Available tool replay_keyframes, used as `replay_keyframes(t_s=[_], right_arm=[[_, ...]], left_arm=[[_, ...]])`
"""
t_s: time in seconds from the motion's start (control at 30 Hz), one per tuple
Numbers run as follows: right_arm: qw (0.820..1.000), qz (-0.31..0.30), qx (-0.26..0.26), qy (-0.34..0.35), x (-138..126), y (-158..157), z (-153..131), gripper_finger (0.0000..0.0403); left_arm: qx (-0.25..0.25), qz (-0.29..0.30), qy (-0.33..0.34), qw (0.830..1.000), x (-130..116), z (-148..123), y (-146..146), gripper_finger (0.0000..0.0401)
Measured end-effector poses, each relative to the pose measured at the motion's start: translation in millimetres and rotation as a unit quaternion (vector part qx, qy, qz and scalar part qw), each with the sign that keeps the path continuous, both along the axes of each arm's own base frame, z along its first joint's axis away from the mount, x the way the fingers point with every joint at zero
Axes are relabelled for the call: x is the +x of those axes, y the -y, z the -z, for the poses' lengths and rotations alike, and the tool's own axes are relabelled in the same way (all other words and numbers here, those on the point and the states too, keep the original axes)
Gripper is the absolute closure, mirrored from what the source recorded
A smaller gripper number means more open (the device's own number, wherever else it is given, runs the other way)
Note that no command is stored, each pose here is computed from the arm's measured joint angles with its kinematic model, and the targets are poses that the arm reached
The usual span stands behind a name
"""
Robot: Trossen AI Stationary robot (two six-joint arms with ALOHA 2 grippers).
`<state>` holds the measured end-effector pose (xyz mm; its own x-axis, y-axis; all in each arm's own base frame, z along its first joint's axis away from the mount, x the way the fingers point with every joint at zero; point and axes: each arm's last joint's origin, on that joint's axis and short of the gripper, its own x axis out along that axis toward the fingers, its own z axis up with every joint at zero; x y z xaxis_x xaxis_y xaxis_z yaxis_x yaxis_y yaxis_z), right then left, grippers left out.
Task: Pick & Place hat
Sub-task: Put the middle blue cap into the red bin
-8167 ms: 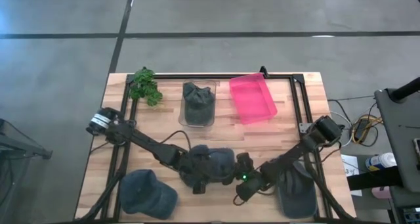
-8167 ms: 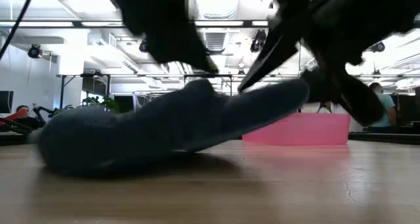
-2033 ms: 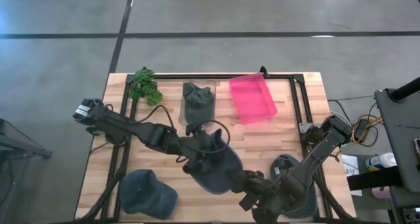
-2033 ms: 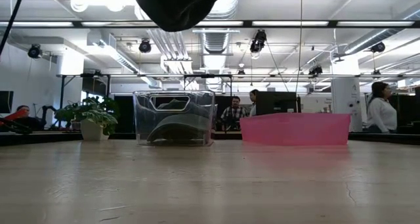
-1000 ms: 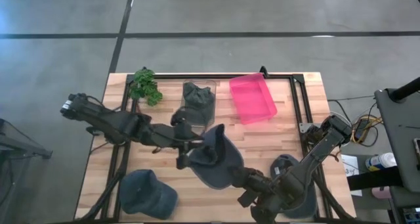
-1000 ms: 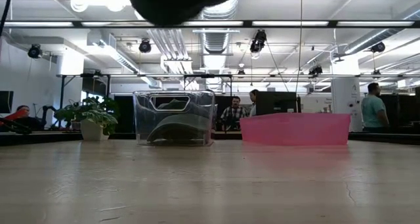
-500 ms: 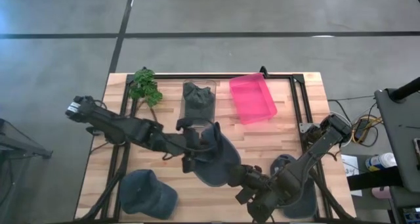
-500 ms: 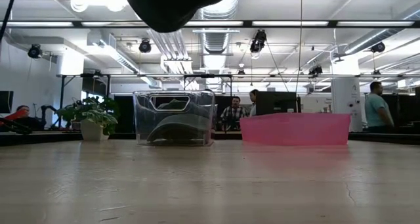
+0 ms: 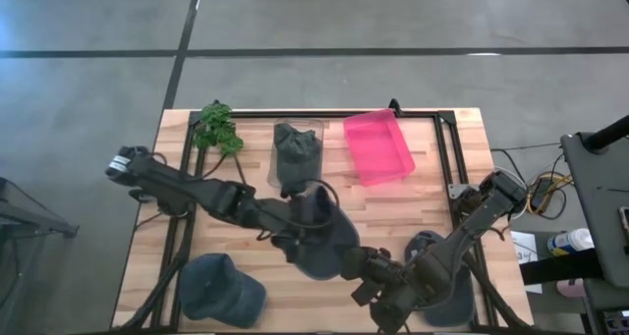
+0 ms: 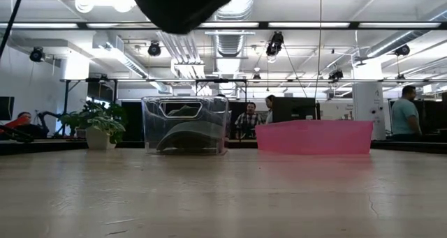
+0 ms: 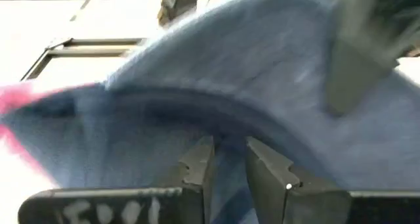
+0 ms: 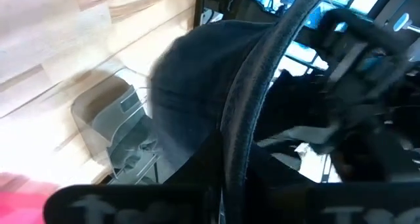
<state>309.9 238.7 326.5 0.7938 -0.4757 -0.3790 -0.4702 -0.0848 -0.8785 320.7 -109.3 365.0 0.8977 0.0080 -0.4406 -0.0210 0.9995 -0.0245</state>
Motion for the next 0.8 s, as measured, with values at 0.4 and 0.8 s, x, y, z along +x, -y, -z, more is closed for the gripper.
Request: replay_keyframes(t_s=[0.4, 0.8], right_arm=[[1.0, 0.018, 0.003, 0.013, 1.7, 4.5, -1.6, 0.039], [0.998, 0.049, 0.009, 0.044, 0.9, 8.3, -4.1, 0.039]], left_arm=[[-0.027, 0.008, 0.04, 0.999, -29.9, -33.3, -0.4, 0.0323], [0.099, -0.001, 0.002, 0.995, -78.3, -54.5, 9.4, 0.0323]])
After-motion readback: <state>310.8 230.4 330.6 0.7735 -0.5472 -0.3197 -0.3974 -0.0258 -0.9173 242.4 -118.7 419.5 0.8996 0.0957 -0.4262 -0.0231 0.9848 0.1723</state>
